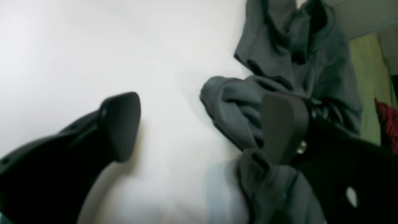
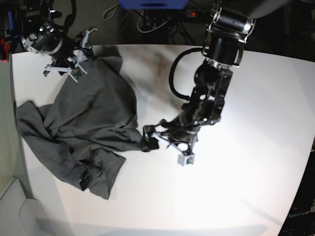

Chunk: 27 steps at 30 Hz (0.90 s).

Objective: Layout the t-shirt on the table in an organized manner, then fold the t-shirt properly
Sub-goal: 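Grasp the t-shirt edge with the left gripper and pull it outward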

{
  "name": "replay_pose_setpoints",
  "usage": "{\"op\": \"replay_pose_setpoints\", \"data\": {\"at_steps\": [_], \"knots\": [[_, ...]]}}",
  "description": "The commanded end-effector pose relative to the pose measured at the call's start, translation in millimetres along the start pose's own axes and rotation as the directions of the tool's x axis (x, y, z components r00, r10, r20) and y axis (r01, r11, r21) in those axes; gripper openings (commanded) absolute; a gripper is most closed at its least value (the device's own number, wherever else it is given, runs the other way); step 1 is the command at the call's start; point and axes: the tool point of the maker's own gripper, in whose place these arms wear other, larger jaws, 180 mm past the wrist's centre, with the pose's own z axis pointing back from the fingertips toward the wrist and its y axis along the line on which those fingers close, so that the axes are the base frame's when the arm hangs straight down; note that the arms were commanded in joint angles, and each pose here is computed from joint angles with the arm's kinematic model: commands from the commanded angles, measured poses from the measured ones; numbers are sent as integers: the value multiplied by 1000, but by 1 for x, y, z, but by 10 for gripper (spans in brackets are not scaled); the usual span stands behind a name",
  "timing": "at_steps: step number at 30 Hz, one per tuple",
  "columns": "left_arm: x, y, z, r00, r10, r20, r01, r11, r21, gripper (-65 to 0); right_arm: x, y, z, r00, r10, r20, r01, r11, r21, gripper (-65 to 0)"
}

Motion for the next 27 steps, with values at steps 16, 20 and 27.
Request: {"op": "replay_pose_setpoints", "data": {"at_steps": [16,20,27], "knots": [[-15,-21,-35,999,-40,-2,40,999,-22,-233,7,-2,4,1000,11,29,-11,1000,-5,-369],[-19,-22,-47,999,-24,-23,24,1000,-9,-341,10,-4,4,999,13,36,-13,1000,-10,-369],[-16,-18,-57,1000,-12,9,11,1000,19,-443,10,-4,4,999,14,36,-13,1000,-10,-369]]}}
